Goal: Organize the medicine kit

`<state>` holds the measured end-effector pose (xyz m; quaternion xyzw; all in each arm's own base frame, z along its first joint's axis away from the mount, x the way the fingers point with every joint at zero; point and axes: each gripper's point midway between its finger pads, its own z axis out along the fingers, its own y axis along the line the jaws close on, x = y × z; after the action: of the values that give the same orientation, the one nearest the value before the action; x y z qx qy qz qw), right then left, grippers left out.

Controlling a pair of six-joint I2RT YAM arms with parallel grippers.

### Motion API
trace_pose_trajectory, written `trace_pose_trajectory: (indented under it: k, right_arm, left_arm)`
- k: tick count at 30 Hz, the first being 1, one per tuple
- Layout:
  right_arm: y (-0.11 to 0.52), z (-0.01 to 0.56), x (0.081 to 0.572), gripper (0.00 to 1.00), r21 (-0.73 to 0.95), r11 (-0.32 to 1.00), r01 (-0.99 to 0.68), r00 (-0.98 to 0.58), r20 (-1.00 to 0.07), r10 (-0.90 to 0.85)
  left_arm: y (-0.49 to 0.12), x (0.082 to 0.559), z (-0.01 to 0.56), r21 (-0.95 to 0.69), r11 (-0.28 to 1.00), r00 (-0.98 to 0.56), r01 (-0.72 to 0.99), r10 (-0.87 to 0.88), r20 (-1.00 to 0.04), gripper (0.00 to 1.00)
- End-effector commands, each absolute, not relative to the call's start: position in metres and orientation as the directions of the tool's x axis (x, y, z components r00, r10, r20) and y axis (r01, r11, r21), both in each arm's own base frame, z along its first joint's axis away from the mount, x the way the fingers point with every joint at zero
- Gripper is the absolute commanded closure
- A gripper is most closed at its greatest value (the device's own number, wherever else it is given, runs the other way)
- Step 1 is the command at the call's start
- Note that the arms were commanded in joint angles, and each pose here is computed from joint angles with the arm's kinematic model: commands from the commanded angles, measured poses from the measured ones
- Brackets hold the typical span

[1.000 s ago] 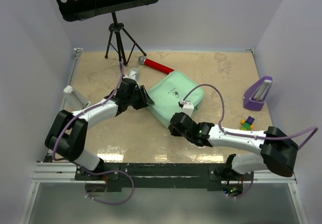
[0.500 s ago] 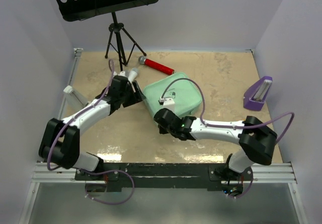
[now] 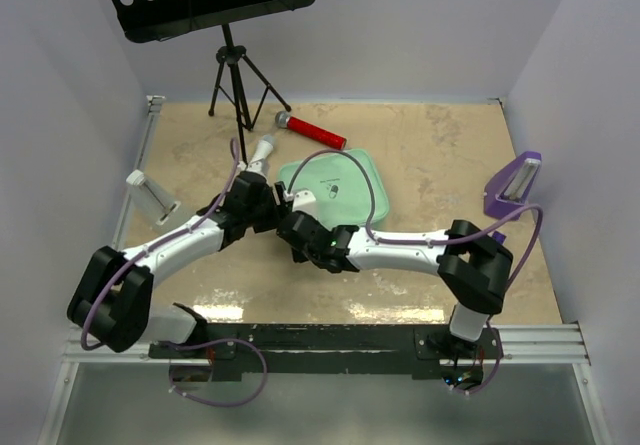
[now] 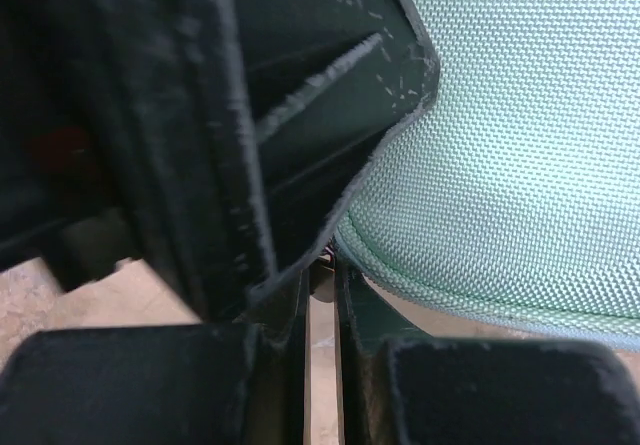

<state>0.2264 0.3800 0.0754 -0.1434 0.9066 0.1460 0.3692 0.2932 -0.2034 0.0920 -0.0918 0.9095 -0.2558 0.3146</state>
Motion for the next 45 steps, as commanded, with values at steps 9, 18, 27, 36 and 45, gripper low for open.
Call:
trace_pose_trajectory:
  k: [9, 18, 27, 36, 45]
  right_arm:
    - [0.314, 0.057, 0.192, 1.00, 0.174, 0.954, -0.242, -0.756, -0.651, -0.073]
    - [0.267, 0.054, 0.180, 1.00, 0.213, 0.971, -0.106, -0.772, -0.633, 0.055]
    - [0.247, 0.058, 0.183, 1.00, 0.226, 0.973, -0.051, -0.768, -0.631, 0.107]
    - [0.231, 0.060, 0.198, 1.00, 0.265, 0.964, 0.026, -0.756, -0.625, 0.192]
    - [0.233, 0.050, 0.190, 1.00, 0.342, 0.938, 0.060, -0.777, -0.574, 0.259]
  left_arm:
    - [-0.171, 0.295, 0.037, -0.382, 0.920, -0.803, -0.093, -0.296, -0.518, 0.66]
    - [-0.168, 0.312, 0.041, -0.361, 0.929, -0.798, -0.080, -0.277, -0.535, 0.97]
    - [-0.169, 0.337, 0.049, -0.348, 0.935, -0.798, -0.068, -0.260, -0.543, 1.00]
    - [-0.158, 0.356, 0.060, -0.340, 0.937, -0.790, -0.077, -0.265, -0.553, 1.00]
    - [-0.141, 0.383, 0.074, -0.335, 0.939, -0.781, -0.081, -0.268, -0.564, 1.00]
